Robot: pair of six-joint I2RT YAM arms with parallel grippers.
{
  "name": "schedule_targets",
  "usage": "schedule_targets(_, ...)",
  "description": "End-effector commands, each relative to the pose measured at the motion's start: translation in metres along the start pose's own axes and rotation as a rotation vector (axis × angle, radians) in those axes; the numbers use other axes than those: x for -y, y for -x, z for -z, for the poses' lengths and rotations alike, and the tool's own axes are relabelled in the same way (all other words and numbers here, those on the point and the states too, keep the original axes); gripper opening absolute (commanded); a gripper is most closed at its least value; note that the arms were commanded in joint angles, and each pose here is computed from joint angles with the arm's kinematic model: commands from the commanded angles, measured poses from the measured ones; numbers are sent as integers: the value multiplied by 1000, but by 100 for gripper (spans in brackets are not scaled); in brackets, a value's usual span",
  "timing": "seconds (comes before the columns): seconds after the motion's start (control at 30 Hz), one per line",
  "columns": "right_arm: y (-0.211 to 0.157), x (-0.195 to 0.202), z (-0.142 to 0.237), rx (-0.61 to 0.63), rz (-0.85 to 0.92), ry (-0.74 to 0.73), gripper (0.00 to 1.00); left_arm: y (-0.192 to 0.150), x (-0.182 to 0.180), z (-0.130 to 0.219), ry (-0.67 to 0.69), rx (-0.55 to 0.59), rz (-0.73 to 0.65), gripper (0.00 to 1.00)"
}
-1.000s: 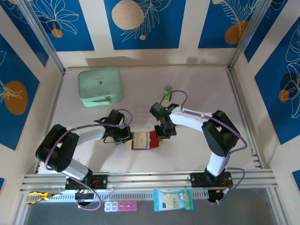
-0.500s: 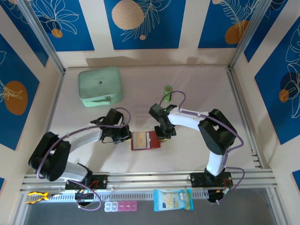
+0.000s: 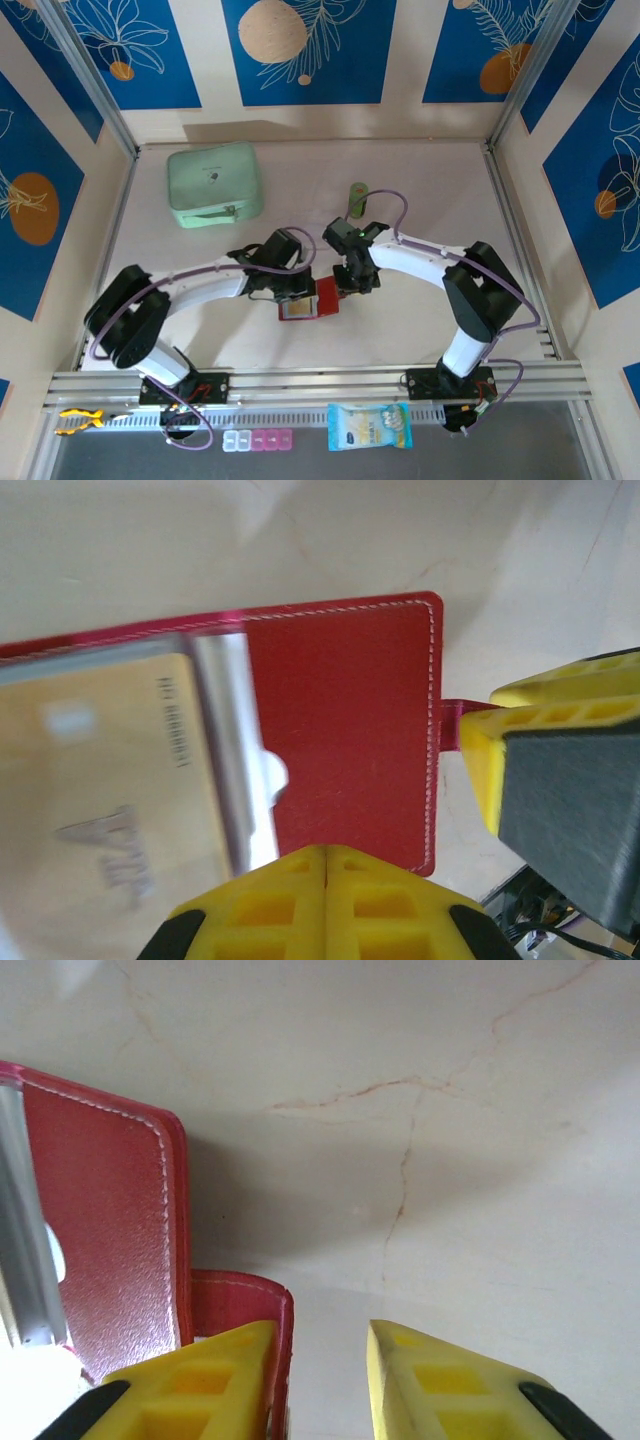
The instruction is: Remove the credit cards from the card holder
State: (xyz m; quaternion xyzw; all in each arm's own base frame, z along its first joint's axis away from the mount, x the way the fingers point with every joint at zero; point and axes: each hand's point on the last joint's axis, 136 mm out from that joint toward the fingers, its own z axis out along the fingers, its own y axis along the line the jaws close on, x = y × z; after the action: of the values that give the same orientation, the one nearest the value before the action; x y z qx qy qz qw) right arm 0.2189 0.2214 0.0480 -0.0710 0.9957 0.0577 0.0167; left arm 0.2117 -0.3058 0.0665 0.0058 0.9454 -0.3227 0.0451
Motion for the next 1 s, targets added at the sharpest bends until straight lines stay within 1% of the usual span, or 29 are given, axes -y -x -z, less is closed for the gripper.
schedule_targets(0.0, -8, 7, 10, -7, -33, 4, 31, 2, 20, -13, -35, -8, 0, 1)
schedule_targets(0.1, -9, 16, 11, -2, -52, -15, 31, -1, 22, -26, -25, -29, -7, 1)
schedule_targets(0.2, -10, 24, 4, -13, -77, -9, 31, -7, 23, -40, -17, -63, -12, 0)
schedule_targets(0.37, -12, 26, -4, -26, -101, 28, 31, -14, 9, -56, 42, -96, -1, 0)
schedule_targets(0.53, -10, 17, 12, 10, -99, 77, 32, -18, -5, -63, 92, -116, 6, 0)
schedule_targets(0.67, -7, 7, 32, 49, -102, 131, 31, -20, -8, -64, 94, -122, 6, 0)
schedule_targets(0.73, -5, 3, 41, 66, -103, 148, 31, -18, -4, -62, 74, -108, 4, 0)
schedule_targets(0.83, -5, -7, 50, 70, -95, 183, 32, -11, 8, -50, 50, -67, -12, 0)
schedule_targets(0.97, -5, -23, 58, 67, -80, 222, 32, -3, 15, -30, 49, -19, -31, 1)
